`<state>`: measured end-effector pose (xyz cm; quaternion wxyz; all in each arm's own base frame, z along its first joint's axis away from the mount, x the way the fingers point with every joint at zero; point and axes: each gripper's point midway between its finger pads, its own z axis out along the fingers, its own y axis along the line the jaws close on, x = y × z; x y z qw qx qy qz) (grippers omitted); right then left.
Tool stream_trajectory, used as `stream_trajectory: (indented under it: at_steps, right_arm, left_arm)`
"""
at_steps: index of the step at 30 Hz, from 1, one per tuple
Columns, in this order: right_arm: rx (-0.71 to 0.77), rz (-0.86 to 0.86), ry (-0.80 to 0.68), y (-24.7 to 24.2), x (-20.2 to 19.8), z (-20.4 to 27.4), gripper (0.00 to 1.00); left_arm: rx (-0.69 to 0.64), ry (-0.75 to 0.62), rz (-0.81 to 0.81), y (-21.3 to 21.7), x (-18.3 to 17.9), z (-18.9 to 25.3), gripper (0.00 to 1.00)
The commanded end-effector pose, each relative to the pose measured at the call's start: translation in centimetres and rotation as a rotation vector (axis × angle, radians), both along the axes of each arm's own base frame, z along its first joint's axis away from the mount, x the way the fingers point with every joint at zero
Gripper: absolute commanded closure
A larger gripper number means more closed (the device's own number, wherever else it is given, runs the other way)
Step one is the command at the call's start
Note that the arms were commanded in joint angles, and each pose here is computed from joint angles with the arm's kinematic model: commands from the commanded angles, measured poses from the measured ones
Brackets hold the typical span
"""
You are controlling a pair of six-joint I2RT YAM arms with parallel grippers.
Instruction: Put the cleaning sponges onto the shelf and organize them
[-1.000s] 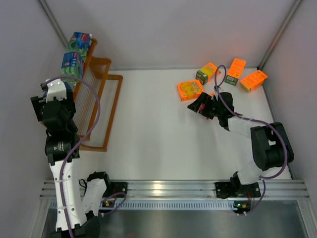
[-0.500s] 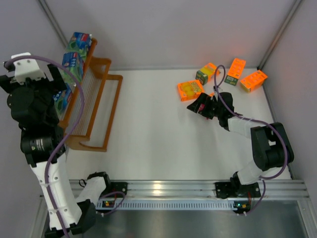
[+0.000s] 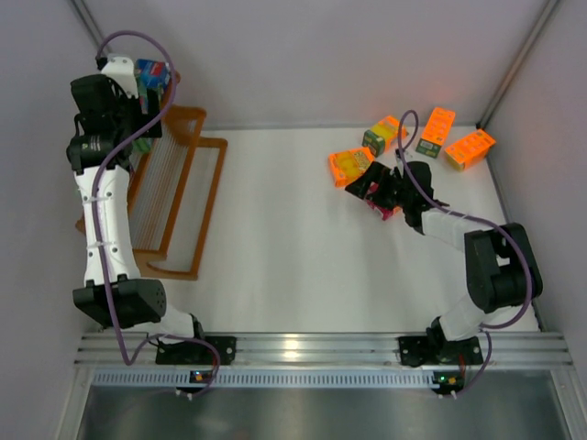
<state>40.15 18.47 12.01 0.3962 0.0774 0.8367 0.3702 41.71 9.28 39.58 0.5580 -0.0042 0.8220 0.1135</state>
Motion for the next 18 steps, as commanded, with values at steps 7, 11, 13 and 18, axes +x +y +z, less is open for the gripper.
stream_trajectory:
  at_steps: [7, 11, 13, 18]
  right_arm:
    - [-0.004, -0.016, -0.038, -0.5, 1.6, 0.7, 0.01]
    - [0.003, -0.014, -0.031, -0.3, 1.8, 0.6, 0.00]
    - [0.004, -0.015, -0.039, -0.3, 2.1, 0.8, 0.01]
    - [0.002, -0.019, -0.024, -0.3, 2.2, 0.3, 0.01]
  left_arm:
    - [0.156, -0.045, 0.016, 1.6, -0.3, 3.2, 0.07]
    - [0.178, -0.022, 0.007, 1.9, 0.0, 2.5, 0.12]
    - [0.187, 0.000, -0.006, 1.9, 0.4, 1.7, 0.16]
    - [0.203, 0.036, -0.029, 2.1, 1.5, 0.4, 0.22]
